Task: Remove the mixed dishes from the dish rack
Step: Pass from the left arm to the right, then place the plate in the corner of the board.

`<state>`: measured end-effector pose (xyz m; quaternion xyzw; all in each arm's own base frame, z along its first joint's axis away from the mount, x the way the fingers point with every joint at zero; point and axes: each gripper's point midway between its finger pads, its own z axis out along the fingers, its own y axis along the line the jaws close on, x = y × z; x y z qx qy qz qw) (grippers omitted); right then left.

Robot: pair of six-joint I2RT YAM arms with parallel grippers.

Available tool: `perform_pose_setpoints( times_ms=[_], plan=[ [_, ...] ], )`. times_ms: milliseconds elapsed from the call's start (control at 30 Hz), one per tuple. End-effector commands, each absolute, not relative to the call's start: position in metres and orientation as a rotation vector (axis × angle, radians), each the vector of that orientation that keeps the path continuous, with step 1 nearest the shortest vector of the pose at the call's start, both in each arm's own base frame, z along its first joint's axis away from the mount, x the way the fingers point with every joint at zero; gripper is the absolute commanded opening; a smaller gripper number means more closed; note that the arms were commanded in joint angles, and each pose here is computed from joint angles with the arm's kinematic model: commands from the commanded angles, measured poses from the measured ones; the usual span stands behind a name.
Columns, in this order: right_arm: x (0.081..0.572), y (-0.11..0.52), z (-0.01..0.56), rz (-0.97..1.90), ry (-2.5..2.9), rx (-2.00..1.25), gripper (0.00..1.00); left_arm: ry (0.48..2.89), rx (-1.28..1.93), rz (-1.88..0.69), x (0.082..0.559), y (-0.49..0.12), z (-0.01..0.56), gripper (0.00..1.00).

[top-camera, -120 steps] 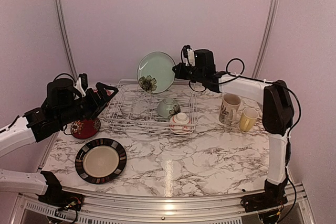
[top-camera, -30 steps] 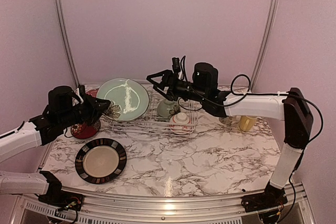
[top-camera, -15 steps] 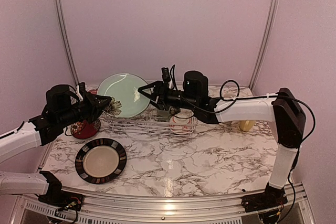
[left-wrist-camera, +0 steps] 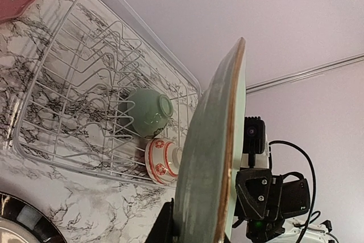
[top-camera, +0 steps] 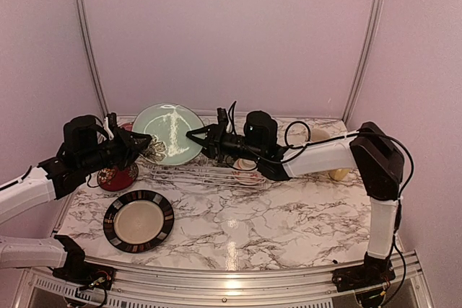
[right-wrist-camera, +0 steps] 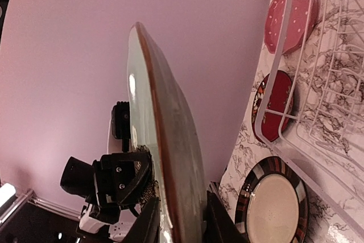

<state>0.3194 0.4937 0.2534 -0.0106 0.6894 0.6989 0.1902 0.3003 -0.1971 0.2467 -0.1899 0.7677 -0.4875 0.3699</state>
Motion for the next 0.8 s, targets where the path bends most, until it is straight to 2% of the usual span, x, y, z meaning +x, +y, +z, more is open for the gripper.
perform_pose_setpoints(
  times_ms=[0, 67, 100, 167, 233, 300, 500, 767],
  plan=[
    [0.312, 0.504, 0.287, 2.041, 1.848, -0.069, 0.17, 1.887, -0.410, -1.205, 0.298, -0.190, 0.284, 0.00],
    [0.314, 0.505, 0.286, 2.050, 1.846, -0.053, 0.04, 1.905, -0.422, -1.160, 0.298, -0.185, 0.282, 0.02],
    [0.314, 0.504, 0.287, 2.060, 1.838, -0.042, 0.00, 1.910, -0.422, -1.142, 0.298, -0.183, 0.281, 0.08],
    [0.316, 0.503, 0.291, 2.090, 1.802, -0.022, 0.00, 1.917, -0.438, -1.098, 0.297, -0.176, 0.279, 0.30],
    [0.317, 0.501, 0.298, 2.111, 1.767, -0.018, 0.00, 1.924, -0.456, -1.044, 0.295, -0.168, 0.276, 0.56],
    [0.319, 0.499, 0.302, 2.109, 1.747, -0.018, 0.00, 1.914, -0.475, -0.984, 0.292, -0.156, 0.280, 0.75],
    [0.333, 0.497, 0.296, 2.018, 1.778, -0.001, 0.00, 1.902, -0.519, -0.750, 0.270, -0.110, 0.301, 0.92],
    [0.331, 0.504, 0.274, 1.919, 1.865, 0.005, 0.00, 1.815, -0.579, -0.510, 0.228, -0.045, 0.340, 0.98]
  ],
)
